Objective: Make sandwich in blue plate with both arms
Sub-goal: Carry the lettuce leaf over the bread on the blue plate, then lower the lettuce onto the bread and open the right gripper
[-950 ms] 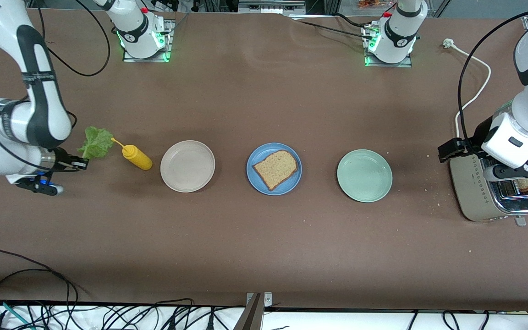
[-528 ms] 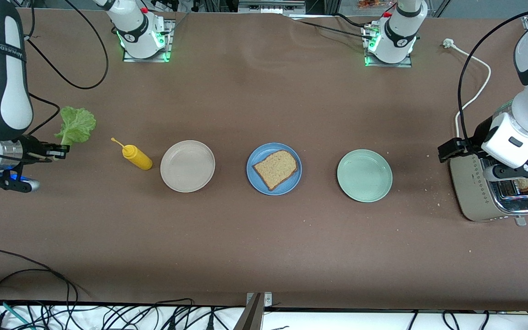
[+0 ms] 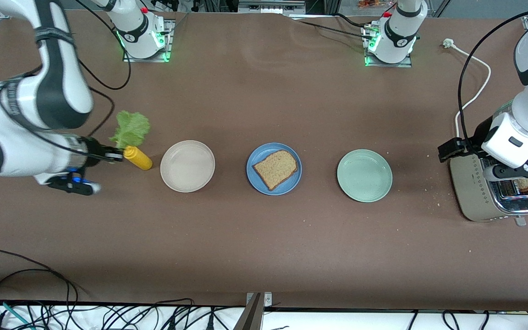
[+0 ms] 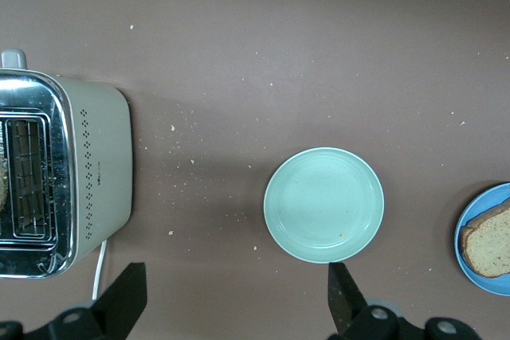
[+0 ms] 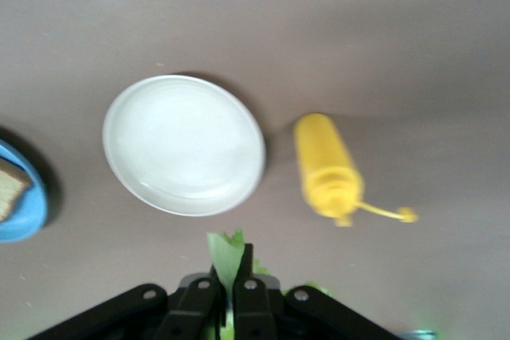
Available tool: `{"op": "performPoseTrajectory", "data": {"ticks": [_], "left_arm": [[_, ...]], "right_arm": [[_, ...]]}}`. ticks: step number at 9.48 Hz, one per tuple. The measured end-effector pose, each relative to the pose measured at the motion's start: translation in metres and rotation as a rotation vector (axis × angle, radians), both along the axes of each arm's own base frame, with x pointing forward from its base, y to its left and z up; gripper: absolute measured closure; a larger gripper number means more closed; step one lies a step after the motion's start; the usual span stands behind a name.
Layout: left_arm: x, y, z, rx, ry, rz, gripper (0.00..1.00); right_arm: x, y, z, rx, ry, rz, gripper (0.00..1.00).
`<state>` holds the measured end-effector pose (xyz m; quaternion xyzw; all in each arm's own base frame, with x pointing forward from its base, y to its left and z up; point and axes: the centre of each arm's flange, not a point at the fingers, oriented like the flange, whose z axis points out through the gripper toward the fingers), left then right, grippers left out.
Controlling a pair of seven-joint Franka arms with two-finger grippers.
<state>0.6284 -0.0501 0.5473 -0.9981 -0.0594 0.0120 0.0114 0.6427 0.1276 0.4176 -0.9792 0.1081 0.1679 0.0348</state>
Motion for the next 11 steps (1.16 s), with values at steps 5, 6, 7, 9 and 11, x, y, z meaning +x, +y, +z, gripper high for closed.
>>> {"op": "performPoseTrajectory", "data": {"ticks": [5,6,7,9,11], "left_arm": [[0.000,0.000,0.000,0.000,0.003,-0.001,0.00],[0.000,0.000,0.000,0.000,0.003,-0.001,0.00],[0.000,0.000,0.000,0.000,0.003,-0.001,0.00],[0.000,0.000,0.000,0.000,0.004,-0.002,0.00],[0.000,0.000,0.000,0.000,0.005,-0.002,0.00]], "right_arm": [[-0.034,0.230,-0.065,-0.084,-0.162,-0.325,0.96],[-0.038,0.254,-0.084,-0.094,-0.179,-0.440,0.96],[-0.042,0.273,-0.105,-0.098,-0.195,-0.558,0.96],[-0.057,0.316,-0.147,-0.097,-0.220,-0.771,0.96],[-0.069,0.333,-0.169,-0.113,-0.213,-0.845,0.96]]}}
